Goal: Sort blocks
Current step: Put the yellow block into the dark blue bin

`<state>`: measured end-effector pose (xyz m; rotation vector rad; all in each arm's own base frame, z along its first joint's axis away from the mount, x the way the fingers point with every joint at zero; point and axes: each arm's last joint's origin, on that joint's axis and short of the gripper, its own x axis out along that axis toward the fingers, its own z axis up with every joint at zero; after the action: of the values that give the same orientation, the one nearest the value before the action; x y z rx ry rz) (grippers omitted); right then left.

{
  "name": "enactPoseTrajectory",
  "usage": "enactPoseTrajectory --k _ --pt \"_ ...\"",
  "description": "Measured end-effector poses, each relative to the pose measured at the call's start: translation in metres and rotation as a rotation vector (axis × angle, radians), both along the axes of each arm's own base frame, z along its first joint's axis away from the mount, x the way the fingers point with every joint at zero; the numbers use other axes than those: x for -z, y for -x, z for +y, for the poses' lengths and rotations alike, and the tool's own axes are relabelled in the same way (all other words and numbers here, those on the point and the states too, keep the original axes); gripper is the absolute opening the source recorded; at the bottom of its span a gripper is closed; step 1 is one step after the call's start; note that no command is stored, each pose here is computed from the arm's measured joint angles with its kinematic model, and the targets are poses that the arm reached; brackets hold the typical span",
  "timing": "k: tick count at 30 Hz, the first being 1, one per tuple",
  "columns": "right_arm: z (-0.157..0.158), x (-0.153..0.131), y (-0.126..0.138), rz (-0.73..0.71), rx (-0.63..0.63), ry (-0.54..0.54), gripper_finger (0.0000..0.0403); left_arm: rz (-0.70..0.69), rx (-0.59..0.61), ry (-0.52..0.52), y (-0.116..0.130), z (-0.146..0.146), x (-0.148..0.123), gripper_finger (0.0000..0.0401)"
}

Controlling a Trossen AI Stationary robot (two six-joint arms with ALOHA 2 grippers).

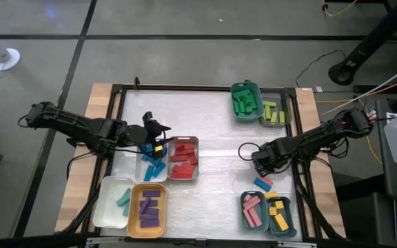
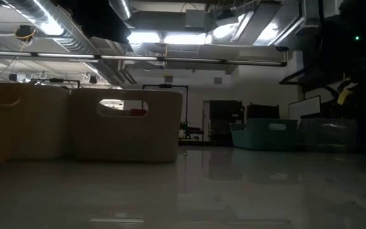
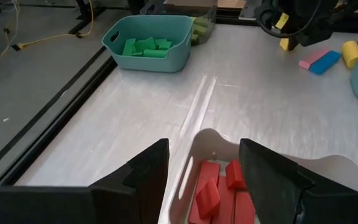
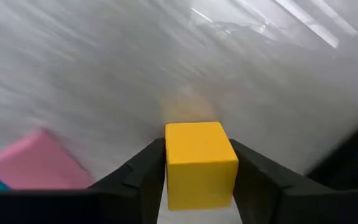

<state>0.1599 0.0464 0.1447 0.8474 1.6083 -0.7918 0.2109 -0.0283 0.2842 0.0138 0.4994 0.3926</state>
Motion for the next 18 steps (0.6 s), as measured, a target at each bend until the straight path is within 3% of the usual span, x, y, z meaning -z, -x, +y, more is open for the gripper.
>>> enactPoseTrajectory --k 8,18 --pt "0.002 -0.009 -0.008 -0.054 -0.07 -0.027 0.0132 -0.002 -0.001 0.002 0.0 0.0 0.0 0.0184" --pt "0.02 -0.067 -0.031 -0.209 -0.215 -0.163 0.0148 -0.022 -0.026 0.045 0.0 0.0 0.0 0.0184"
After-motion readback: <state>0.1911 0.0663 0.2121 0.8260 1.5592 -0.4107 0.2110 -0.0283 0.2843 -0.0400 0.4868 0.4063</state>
